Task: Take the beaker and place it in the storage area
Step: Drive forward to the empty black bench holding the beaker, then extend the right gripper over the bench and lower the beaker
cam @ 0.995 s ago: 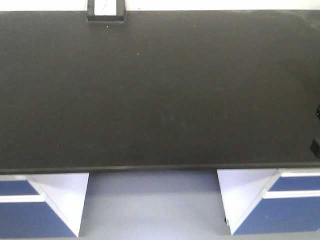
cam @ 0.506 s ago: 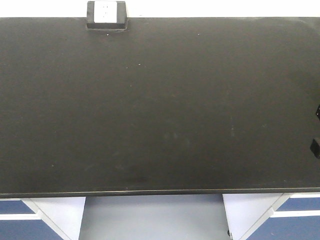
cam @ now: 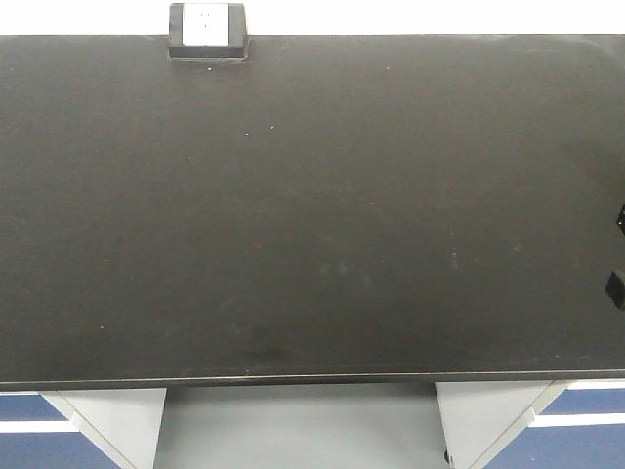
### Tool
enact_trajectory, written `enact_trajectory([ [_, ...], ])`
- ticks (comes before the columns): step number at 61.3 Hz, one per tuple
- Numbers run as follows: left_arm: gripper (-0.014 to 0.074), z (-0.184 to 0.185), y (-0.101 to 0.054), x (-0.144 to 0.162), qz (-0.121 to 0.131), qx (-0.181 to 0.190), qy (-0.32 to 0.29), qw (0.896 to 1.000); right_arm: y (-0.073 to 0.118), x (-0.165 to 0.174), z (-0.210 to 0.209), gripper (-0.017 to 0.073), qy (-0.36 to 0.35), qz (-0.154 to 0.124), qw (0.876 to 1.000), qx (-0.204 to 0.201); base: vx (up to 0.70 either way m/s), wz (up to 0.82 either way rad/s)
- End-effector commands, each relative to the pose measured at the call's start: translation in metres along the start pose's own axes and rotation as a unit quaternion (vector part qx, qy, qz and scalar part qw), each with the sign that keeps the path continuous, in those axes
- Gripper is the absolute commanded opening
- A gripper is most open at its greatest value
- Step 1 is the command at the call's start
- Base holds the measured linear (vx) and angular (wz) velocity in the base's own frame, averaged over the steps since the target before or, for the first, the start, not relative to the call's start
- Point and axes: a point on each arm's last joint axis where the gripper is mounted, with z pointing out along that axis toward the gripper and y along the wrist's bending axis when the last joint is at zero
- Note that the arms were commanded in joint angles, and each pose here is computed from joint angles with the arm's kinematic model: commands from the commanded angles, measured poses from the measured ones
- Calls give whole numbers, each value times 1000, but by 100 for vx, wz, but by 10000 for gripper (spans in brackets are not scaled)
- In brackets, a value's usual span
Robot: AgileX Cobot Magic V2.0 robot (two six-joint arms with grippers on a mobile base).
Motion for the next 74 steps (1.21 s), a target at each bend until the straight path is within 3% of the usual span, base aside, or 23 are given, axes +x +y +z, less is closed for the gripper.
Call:
enact_trajectory([
  [1, -8, -1, -2, -1, -6, 14, -39, 999, -1, -18, -1, 0, -56, -2, 998, 1, 0, 0],
  [14, -8, -1, -2, -1, -6, 14, -39, 999, -1, -19, -2, 0, -66, -1, 998, 0, 0, 0],
  [24, -8, -1, -2, -1, -6, 14, -39, 999, 0, -33, 2, 0, -139, -1, 990, -5, 0, 0],
  [43, -8, -1, -2, -1, -6, 14, -39, 999, 7, -34, 59, 0, -147, 8, 988, -39, 0, 0],
  [50, -8, -1, -2, -1, -6, 14, -39, 999, 28, -39, 84, 0, -153, -10, 983, -103, 0, 0],
  [56, -8, -1, -2, -1, -6, 14, -39, 999, 58, -41, 111, 0, -132, -41, 976, -167, 0, 0],
  [63, -8, -1, -2, -1, -6, 14, -39, 999, 93, -37, 142, 0, -121, -51, 968, -216, 0, 0],
  [74, -8, -1, -2, -1, -6, 14, -39, 999, 139, -17, 186, 0, -113, -51, 961, -248, 0, 0],
])
